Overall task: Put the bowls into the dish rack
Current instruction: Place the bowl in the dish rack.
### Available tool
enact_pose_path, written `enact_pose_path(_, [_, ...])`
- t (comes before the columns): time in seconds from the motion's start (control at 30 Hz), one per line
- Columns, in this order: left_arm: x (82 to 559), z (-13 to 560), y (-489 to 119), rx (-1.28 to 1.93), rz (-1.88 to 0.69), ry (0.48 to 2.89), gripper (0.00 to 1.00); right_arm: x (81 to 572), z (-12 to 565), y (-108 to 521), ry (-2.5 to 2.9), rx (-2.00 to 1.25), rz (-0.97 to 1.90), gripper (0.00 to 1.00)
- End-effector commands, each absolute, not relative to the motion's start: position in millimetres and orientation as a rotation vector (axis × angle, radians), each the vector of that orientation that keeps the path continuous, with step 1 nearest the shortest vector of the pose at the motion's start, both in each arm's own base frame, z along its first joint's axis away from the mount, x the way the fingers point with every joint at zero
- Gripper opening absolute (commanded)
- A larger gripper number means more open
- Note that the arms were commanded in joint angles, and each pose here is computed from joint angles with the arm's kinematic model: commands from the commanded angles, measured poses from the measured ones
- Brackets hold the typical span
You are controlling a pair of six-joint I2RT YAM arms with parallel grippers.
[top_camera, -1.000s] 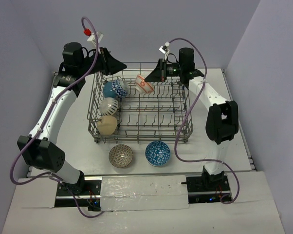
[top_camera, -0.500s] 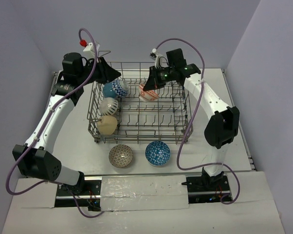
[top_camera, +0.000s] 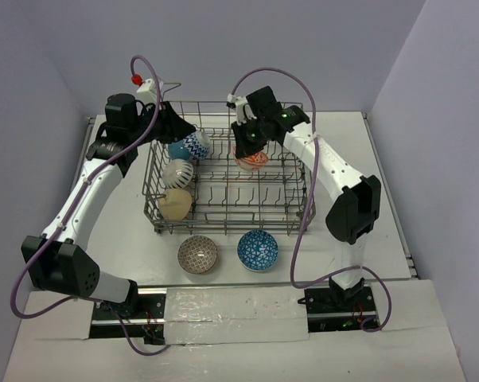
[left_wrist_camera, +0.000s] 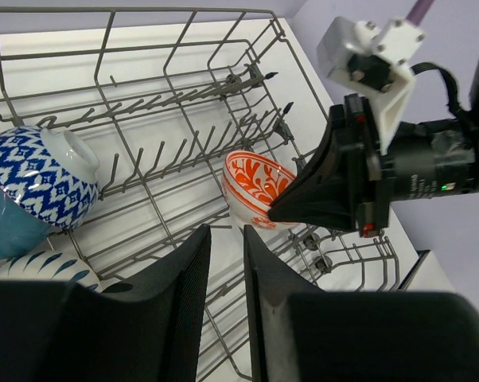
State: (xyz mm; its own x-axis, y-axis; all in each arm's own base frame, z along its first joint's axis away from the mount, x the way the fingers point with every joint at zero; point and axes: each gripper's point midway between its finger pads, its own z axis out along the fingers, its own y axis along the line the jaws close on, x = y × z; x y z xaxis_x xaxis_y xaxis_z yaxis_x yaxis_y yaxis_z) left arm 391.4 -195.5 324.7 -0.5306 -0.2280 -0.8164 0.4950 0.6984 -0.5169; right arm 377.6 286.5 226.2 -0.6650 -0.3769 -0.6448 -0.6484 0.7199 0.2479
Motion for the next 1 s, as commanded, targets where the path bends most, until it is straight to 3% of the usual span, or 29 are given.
enact_pose_path(0.0, [385.9,346.7,-192.1,0.228,-0.913,1.849,0.29,394.9,229.9,282.7,2.294,-0.767,0.453,0.0])
enact_pose_path(0.53, [380.4,348.8,-196.4,0.252,-0.95,1.839,0.3,411.0,190.5,285.2,2.304,-0.814,0.25,0.0])
enact_pose_path(0.97, [381.4,344.1,-199.0,0.256,-0.972,1.854,0.3,409.8,164.9,293.2,2.342,-0.884,0.243,0.0])
